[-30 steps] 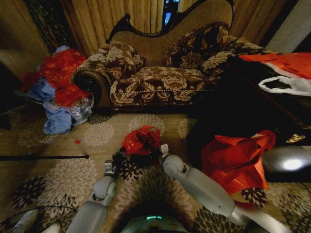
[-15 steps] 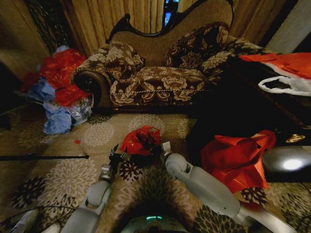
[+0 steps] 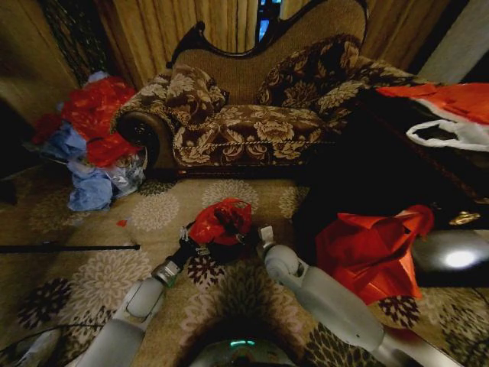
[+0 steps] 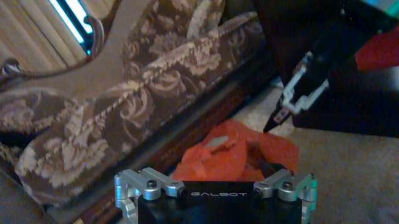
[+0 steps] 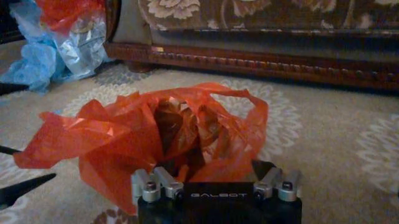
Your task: Place a garbage bag over the trash bin.
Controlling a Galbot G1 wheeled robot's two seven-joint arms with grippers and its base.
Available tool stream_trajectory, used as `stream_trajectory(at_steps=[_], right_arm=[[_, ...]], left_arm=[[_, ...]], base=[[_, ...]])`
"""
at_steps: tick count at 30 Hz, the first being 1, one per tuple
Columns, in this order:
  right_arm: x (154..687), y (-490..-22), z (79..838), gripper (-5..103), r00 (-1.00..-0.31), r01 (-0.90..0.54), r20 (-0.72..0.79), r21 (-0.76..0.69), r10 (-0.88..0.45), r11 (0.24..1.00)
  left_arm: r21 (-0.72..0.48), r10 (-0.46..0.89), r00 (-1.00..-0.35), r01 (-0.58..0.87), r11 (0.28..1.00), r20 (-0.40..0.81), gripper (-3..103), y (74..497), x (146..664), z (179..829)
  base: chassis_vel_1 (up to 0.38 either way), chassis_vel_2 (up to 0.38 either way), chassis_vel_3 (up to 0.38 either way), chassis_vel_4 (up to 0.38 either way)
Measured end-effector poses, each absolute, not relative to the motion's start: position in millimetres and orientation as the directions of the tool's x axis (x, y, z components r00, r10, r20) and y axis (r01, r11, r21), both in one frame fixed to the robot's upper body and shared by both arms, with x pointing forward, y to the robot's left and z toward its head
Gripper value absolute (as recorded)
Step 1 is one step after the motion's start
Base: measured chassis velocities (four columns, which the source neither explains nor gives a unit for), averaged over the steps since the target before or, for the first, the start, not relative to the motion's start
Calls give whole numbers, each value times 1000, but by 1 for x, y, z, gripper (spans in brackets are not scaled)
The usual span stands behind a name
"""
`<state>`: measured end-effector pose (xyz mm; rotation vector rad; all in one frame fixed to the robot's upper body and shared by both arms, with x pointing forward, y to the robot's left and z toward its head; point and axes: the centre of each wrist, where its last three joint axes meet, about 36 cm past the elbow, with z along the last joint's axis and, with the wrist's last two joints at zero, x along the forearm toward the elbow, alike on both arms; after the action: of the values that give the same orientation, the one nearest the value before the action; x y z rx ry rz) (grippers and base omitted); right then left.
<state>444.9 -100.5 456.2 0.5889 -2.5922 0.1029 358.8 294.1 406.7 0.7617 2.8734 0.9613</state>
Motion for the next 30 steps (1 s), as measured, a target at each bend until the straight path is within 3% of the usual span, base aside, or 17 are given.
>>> stream_trajectory(at_steps=[5, 7, 8, 10, 14, 15, 17, 19, 22, 23, 29, 30], right_arm=[[443, -106, 452, 101, -797, -413, 471, 33, -379, 910], [443, -108, 451, 101, -797, -411, 472, 33, -376, 911], [443, -110, 450, 98, -799, -407, 473, 31, -372, 913], [443, -111, 450, 98, -800, -405, 473, 30, -370, 914], [445, -114, 448, 88, -802, -398, 476, 24, -360, 917], [445, -114, 448, 88, -802, -398, 476, 24, -360, 917], [448, -115, 446, 86, -804, -389, 479, 22, -352, 921], [449, -115, 446, 86, -805, -386, 480, 21, -348, 922], [456, -117, 443, 84, -813, -371, 478, 15, -333, 928], [456, -117, 443, 84, -813, -371, 478, 15, -333, 928], [467, -122, 446, 82, -829, -345, 466, 11, -310, 938], [467, -122, 446, 82, -829, -345, 466, 11, -310, 938]], left_arm=[[536, 421, -897, 423, 730, 135, 101, 293, 369, 393], [520, 412, -901, 417, 745, 132, 101, 294, 372, 391], [508, 401, -906, 410, 758, 133, 92, 296, 378, 387], [503, 397, -908, 408, 762, 136, 92, 297, 381, 384], [490, 404, -902, 423, 762, 151, 70, 298, 386, 375], [490, 404, -902, 423, 762, 151, 70, 298, 386, 375], [487, 423, -893, 442, 753, 157, 59, 298, 383, 373], [488, 430, -889, 450, 748, 160, 59, 298, 381, 373], [496, 454, -875, 473, 728, 167, 43, 306, 377, 371], [496, 454, -875, 473, 728, 167, 43, 306, 377, 371], [488, 474, -863, 493, 720, 172, 16, 311, 378, 371], [488, 474, -863, 493, 720, 172, 16, 311, 378, 371]], base=[[0, 0, 0, 0], [0, 0, 0, 0], [0, 0, 0, 0], [0, 0, 0, 0], [0, 0, 0, 0], [0, 0, 0, 0], [0, 0, 0, 0], [0, 0, 0, 0], [0, 0, 0, 0], [0, 0, 0, 0], [0, 0, 0, 0], [0, 0, 0, 0]])
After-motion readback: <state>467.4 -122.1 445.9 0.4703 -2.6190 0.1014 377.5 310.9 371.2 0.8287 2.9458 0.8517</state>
